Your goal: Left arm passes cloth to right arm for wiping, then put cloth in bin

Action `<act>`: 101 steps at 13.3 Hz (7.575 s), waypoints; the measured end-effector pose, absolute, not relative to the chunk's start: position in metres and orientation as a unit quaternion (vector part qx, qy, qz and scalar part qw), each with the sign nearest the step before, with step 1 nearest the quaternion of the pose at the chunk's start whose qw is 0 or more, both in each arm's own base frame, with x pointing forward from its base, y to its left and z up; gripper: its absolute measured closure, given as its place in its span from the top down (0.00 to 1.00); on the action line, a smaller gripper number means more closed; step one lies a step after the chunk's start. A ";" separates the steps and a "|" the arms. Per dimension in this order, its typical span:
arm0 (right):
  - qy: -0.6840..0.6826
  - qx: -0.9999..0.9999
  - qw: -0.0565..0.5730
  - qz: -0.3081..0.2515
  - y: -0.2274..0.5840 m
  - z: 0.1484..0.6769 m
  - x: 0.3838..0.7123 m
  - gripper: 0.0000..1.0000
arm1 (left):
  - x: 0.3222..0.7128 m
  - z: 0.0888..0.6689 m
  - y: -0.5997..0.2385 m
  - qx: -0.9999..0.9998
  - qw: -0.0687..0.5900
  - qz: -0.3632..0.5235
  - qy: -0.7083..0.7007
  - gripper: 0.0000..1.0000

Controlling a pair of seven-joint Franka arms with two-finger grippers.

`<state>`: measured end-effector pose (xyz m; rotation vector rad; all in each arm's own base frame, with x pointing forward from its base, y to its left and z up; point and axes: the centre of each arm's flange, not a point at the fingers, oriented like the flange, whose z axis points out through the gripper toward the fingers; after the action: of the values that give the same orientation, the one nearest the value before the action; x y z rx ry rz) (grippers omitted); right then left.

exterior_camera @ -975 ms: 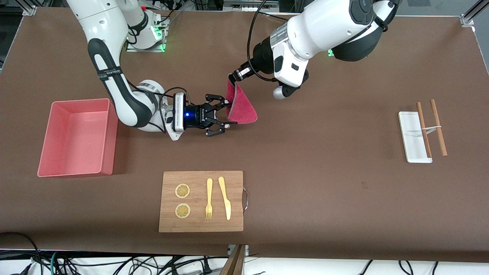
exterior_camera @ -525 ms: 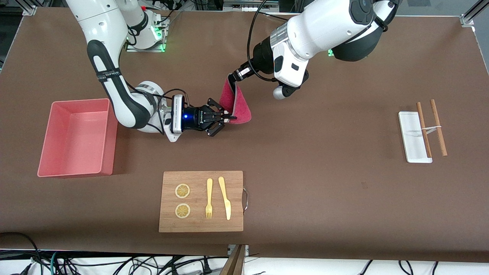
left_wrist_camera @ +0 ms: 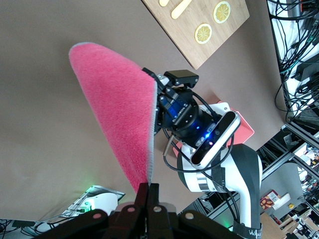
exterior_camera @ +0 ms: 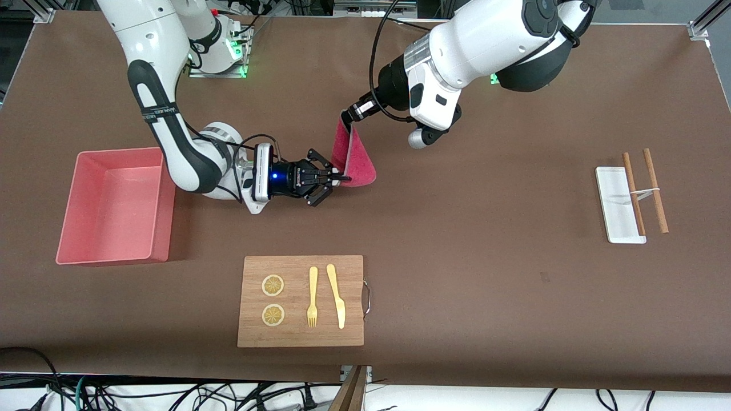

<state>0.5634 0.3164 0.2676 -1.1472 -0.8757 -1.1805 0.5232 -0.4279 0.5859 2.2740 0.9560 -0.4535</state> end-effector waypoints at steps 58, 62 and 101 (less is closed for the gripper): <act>0.055 -0.988 0.057 0.131 0.231 0.293 0.592 0.02 | 0.560 0.593 -0.055 0.994 -0.024 -0.024 -0.106 1.00; 0.115 -0.984 0.074 0.117 0.336 0.298 0.571 0.02 | 0.560 0.593 -0.056 0.994 -0.024 -0.024 -0.107 1.00; -0.141 -0.981 0.026 0.132 -0.045 0.475 0.596 0.02 | 0.560 0.592 -0.059 0.993 -0.024 -0.025 -0.109 1.00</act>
<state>0.5962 -0.0450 0.4745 -3.0307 -0.4363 0.4082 0.5597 -0.0586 0.5920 3.1689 -0.3475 -0.0788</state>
